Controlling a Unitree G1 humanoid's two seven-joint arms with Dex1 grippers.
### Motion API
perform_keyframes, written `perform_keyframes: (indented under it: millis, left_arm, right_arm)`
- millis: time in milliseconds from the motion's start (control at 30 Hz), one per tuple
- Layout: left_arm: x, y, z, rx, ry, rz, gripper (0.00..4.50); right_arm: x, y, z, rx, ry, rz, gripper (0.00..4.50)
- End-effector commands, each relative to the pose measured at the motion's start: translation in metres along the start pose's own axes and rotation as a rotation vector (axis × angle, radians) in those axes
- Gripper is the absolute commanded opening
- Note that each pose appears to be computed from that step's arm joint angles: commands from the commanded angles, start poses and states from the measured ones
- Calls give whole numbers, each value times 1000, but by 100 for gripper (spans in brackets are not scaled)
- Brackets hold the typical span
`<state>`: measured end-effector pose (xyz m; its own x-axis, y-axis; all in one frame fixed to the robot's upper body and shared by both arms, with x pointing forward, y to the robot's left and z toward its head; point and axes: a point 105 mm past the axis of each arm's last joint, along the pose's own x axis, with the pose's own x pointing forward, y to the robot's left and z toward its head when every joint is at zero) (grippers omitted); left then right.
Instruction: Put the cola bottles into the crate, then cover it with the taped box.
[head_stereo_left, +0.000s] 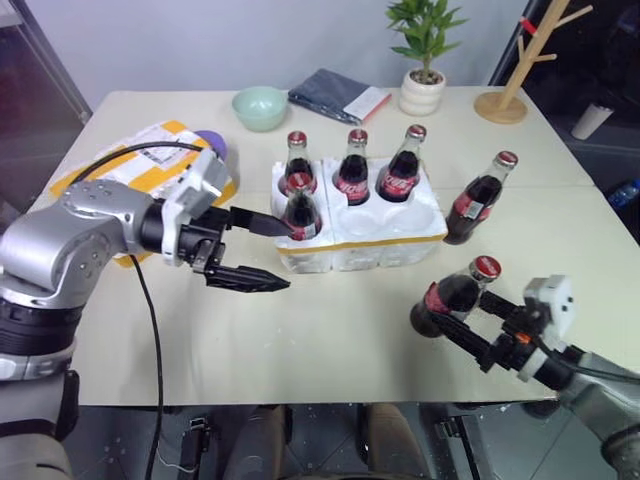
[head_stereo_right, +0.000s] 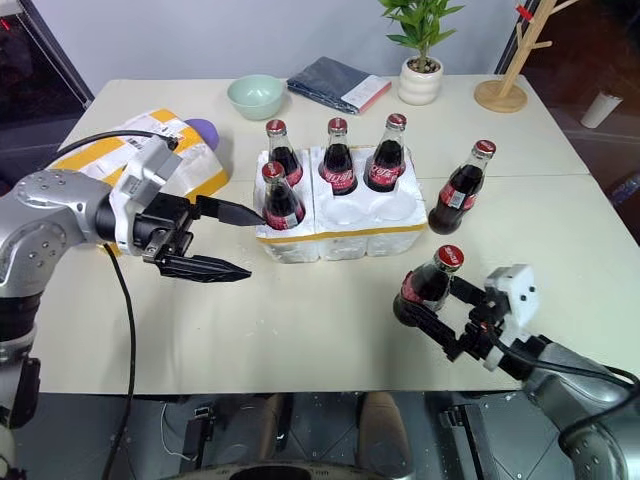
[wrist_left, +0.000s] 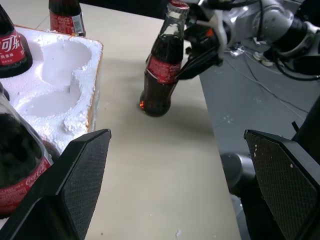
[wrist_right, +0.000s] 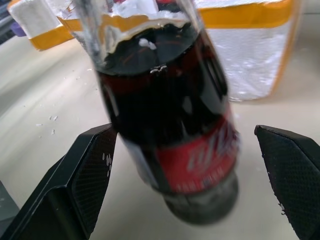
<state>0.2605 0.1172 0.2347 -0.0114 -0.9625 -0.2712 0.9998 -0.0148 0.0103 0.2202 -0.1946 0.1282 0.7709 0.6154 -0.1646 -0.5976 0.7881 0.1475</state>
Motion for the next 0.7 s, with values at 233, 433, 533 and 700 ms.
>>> perform_keyframes:
  millis: [233,433,533,700]
  left_arm:
    - [-1,1,7,52,-2,23,450]
    - [-8,3,5,34,-13,77,450]
    - [-16,4,5,25,-29,134,450]
    - [-27,3,7,27,-52,224,450]
  right_arm:
    - [5,6,24,-38,-104,51,284]
    - [-2,33,81,-75,-215,265,284]
    - [10,40,110,-130,-244,344,284]
    - [64,26,144,-232,-251,303,284]
